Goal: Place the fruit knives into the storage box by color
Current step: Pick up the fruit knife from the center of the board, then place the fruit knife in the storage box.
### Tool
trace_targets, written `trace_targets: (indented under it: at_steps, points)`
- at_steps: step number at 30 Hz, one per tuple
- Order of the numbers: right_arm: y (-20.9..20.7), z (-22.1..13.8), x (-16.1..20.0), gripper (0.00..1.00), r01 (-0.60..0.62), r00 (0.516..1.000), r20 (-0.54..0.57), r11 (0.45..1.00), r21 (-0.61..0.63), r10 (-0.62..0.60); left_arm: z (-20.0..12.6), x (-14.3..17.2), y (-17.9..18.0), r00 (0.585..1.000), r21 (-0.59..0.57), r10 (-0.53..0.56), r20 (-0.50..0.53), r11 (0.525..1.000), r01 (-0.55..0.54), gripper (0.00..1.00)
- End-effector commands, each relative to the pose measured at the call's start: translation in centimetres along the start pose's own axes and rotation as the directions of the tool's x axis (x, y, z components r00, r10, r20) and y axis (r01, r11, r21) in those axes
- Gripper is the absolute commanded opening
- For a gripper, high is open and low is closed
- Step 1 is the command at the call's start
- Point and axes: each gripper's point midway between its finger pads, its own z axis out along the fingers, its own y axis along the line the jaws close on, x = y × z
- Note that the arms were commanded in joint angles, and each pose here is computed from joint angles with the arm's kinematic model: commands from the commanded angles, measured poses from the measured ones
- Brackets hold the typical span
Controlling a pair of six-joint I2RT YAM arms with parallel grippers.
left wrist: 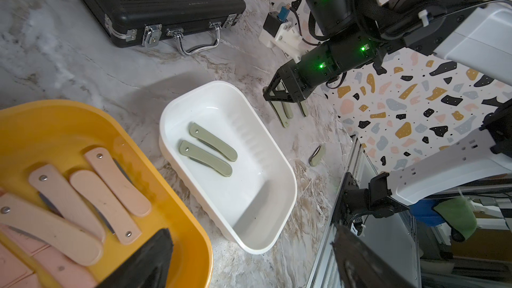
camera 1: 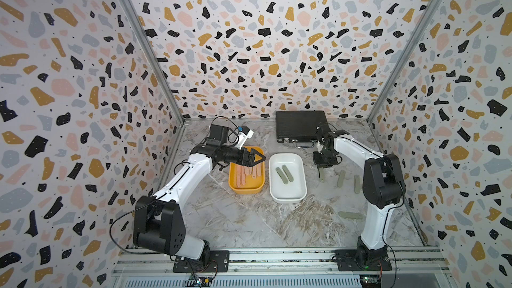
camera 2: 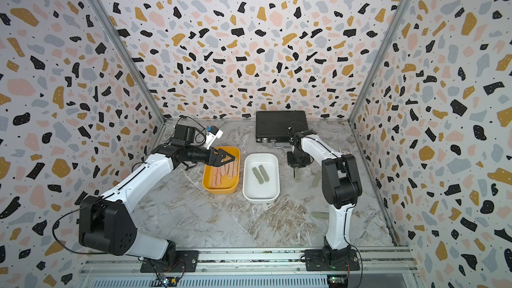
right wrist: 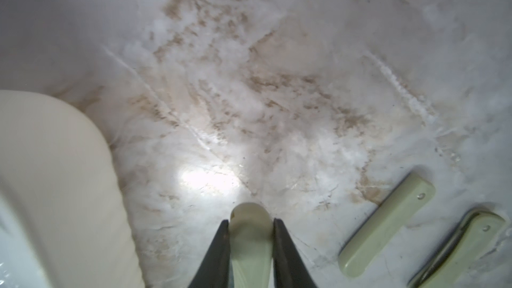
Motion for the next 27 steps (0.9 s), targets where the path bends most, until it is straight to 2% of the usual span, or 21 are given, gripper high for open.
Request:
trace_targets:
  at_steps: [1,7,12,19,27]
  points:
    - [1.9,-4.2,-0.6,0.22,0.032,0.997,0.067,0.999,-0.03,-0.03,-0.8,-0.7,-0.7,0.999,0.027,0.015,0.034,1.0,-0.016,0.91]
    - [6.3,-6.7,-1.1,0.22,0.106,0.988,0.119,0.991,-0.084,-0.096,-1.3,-0.7,-0.5,0.999,0.028,0.005,0.044,1.0,-0.006,0.91]
    - [10.0,-7.4,-1.4,0.22,0.155,0.981,0.138,0.979,-0.135,-0.136,-1.6,-0.7,-0.1,0.999,0.022,-0.002,0.051,1.0,0.001,0.92]
    - [14.2,-4.9,-0.8,0.22,0.188,0.98,0.105,0.961,-0.201,-0.17,-1.4,-0.4,0.7,0.999,0.019,-0.027,0.046,0.999,0.027,0.92]
    - [14.8,-1.4,-0.1,0.22,0.193,0.981,0.051,0.963,-0.186,-0.187,-0.9,-0.2,1.2,0.998,0.027,-0.046,0.032,0.999,0.045,0.92]
